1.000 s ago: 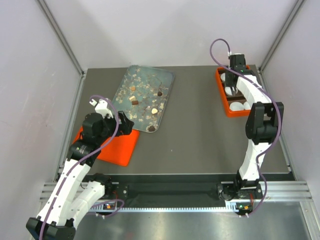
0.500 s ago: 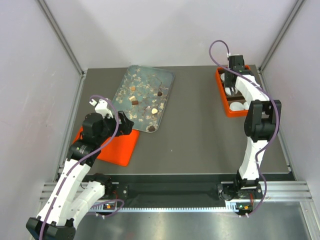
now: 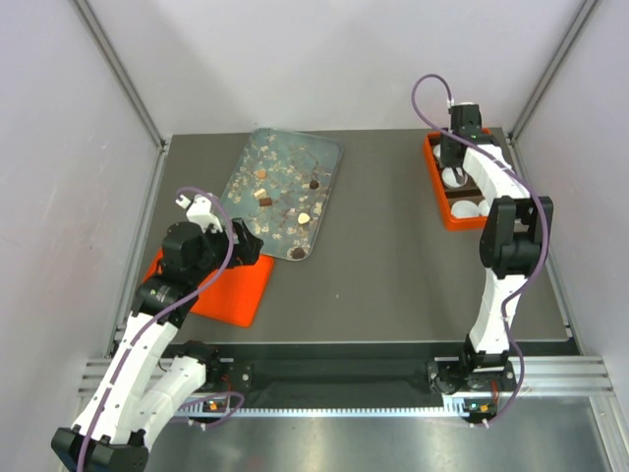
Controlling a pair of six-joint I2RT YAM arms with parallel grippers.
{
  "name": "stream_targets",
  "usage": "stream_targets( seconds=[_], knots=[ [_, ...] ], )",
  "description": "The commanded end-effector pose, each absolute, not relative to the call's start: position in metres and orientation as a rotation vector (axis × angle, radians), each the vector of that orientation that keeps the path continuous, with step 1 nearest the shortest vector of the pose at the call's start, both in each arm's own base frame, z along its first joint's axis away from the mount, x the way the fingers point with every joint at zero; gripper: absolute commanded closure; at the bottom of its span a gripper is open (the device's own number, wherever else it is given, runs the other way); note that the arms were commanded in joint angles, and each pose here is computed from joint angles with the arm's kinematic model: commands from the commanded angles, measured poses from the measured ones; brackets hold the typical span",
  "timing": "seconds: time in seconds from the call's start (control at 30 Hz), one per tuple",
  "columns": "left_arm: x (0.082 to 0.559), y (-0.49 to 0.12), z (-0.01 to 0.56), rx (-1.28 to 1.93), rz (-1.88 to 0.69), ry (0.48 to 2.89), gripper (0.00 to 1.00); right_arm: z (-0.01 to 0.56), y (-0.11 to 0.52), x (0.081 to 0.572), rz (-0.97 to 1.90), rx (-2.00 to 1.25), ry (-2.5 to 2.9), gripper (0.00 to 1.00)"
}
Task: Pack the chocolate
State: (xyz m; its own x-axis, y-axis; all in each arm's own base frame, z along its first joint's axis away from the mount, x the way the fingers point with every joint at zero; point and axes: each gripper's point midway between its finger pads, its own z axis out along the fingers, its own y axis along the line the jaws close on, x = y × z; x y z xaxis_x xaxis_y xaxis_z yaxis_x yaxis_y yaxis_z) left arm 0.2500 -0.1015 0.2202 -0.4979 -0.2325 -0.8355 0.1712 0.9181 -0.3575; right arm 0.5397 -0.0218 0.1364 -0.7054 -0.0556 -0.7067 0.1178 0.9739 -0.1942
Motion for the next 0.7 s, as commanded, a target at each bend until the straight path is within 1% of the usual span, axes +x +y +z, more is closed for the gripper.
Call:
stream_targets(
  seconds=[0.0,0.2,0.33,0.47,0.53,0.57,0.6,0.63,0.67],
  knots=[
    [0.251,-0.101,0.223,-0.043,-0.485,2.018,0.04,0.188,-0.033,0.558,-0.316,0.072,2.203,0.58],
    [0.250,-0.102,0.224,-0.041,-0.489,2.014,0.03,0.205,-0.033,0.553,-0.322,0.074,2.195,0.57],
    [0.250,-0.102,0.225,-0.038,-0.494,2.010,0.03,0.237,-0.022,0.543,-0.301,0.065,2.146,0.58],
    [0.249,-0.103,0.226,-0.035,-0.498,2.007,0.03,0.256,0.017,0.527,-0.247,-0.011,2.110,0.58],
    [0.249,-0.103,0.226,-0.035,-0.498,2.006,0.03,0.259,0.035,0.514,-0.213,-0.036,2.093,0.58],
    [0.250,-0.103,0.227,-0.037,-0.497,2.004,0.03,0.259,0.056,0.508,-0.182,-0.072,2.086,0.58],
    [0.249,-0.102,0.226,-0.038,-0.498,2.005,0.03,0.245,0.069,0.500,-0.153,-0.104,2.106,0.58],
    [0.250,-0.103,0.226,-0.038,-0.498,2.005,0.03,0.256,0.081,0.494,-0.114,-0.111,2.066,0.58],
    [0.249,-0.103,0.226,-0.038,-0.498,2.007,0.03,0.256,0.094,0.489,-0.094,-0.139,2.056,0.57]
  ],
)
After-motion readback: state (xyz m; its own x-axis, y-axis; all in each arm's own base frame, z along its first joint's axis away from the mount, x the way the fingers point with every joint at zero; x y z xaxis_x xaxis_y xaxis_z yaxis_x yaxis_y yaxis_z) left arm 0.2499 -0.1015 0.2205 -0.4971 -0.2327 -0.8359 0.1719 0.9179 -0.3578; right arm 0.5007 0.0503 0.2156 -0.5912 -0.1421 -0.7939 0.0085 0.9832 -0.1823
